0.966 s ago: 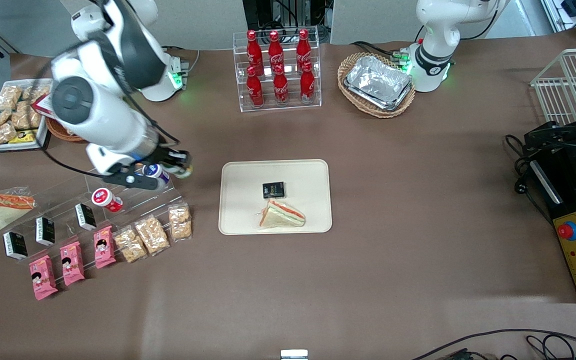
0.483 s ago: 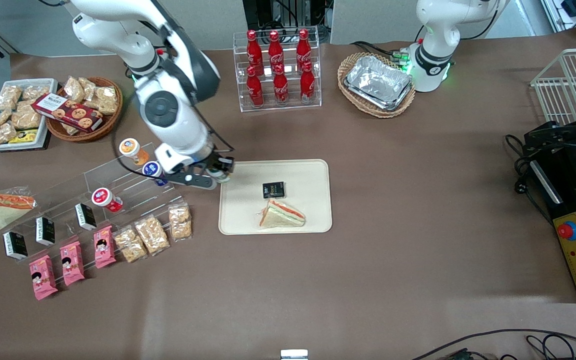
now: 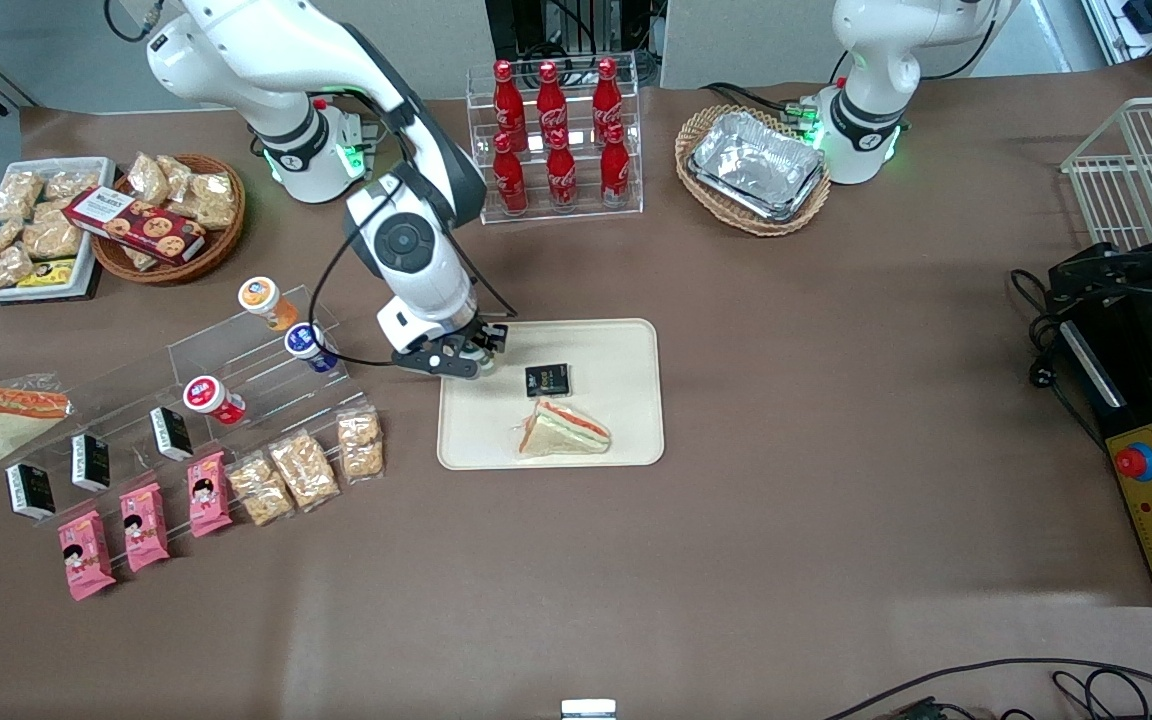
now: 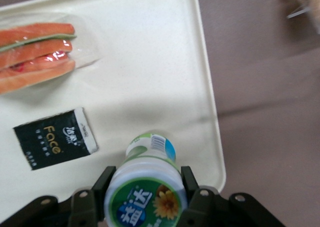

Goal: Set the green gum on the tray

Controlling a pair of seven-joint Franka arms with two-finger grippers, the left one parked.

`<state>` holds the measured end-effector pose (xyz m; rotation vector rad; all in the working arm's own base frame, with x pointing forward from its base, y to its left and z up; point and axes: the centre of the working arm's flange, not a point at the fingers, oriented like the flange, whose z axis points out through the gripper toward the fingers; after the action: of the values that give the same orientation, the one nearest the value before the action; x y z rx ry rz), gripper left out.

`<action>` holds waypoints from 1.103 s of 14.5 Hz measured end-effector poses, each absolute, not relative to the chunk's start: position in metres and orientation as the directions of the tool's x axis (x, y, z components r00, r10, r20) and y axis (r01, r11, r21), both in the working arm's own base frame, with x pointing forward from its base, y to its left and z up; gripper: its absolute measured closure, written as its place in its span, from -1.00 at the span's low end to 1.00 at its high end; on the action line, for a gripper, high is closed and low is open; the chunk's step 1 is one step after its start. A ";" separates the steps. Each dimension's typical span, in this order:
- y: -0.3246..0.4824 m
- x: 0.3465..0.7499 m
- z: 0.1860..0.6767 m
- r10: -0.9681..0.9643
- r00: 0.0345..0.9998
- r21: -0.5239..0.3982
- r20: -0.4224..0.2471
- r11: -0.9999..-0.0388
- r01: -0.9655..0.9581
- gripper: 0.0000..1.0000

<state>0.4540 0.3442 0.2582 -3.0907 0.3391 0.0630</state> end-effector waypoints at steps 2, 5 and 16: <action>0.348 0.452 0.239 -0.210 0.977 -0.025 -0.037 -0.977 -0.211 -0.17; 0.347 0.453 0.226 -0.212 0.976 -0.016 -0.038 -0.977 -0.213 -0.17; 0.291 0.500 0.286 -0.216 0.976 -0.037 -0.028 -0.976 -0.217 -0.96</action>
<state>0.5001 0.2910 0.2859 -3.0829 0.3375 0.0363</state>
